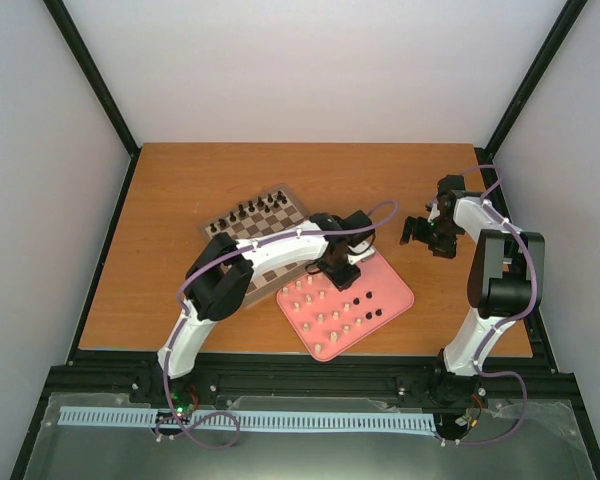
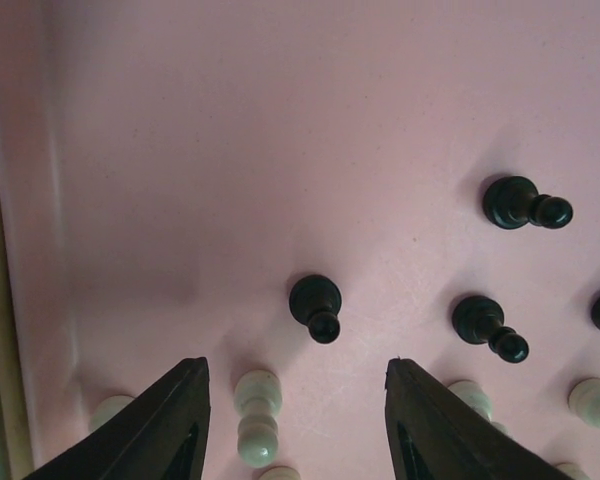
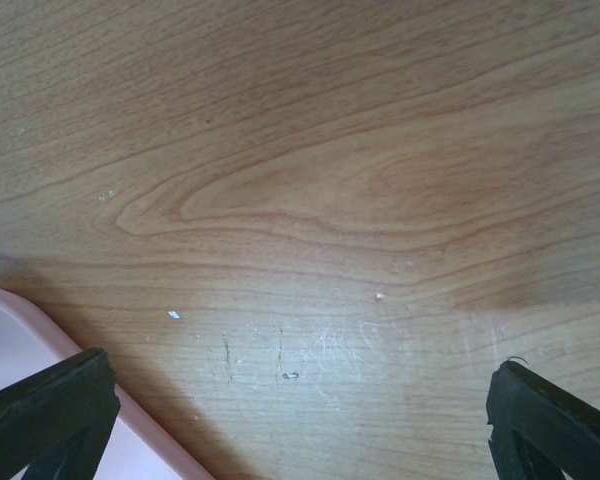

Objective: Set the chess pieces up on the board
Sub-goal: Pick up the chess piece from the storage box.

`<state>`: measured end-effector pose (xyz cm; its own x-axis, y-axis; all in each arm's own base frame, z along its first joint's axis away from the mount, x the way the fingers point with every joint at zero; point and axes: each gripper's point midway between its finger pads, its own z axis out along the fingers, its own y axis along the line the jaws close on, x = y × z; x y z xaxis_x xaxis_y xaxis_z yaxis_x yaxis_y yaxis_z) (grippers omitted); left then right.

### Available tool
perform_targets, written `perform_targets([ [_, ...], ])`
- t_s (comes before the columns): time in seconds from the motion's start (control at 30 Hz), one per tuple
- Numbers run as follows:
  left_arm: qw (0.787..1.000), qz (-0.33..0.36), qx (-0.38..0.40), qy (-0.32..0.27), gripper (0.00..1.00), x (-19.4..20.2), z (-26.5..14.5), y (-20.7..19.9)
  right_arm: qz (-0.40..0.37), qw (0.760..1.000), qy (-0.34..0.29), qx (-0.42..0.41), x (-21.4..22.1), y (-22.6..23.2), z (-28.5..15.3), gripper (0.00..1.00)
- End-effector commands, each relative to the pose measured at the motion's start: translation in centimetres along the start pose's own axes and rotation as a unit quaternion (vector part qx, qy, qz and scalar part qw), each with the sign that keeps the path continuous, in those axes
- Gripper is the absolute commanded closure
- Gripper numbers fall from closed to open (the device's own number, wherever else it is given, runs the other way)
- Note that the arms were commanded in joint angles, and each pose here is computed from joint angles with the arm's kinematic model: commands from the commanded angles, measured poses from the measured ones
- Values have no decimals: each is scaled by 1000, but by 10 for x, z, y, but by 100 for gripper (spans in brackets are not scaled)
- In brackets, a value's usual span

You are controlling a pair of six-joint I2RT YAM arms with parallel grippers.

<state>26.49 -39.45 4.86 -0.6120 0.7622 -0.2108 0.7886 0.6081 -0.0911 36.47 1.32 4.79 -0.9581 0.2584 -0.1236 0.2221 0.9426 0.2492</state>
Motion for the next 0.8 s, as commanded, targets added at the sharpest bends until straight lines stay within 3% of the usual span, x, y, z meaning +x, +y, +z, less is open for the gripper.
perform_targets([
  [0.0, 1000, 14, 16, -15, 50, -12, 3, -15, -13, 1000, -14, -5, -1, 6, -9, 0],
  [0.43, 1000, 15, 19, -3, 59, -16, 21, -18, -13, 1000, -14, -6, -2, 6, -8, 0],
  [0.77, 1000, 15, 7, -3, 73, -19, 23, -15, -12, 1000, -11, -5, -1, 5, -6, 0],
])
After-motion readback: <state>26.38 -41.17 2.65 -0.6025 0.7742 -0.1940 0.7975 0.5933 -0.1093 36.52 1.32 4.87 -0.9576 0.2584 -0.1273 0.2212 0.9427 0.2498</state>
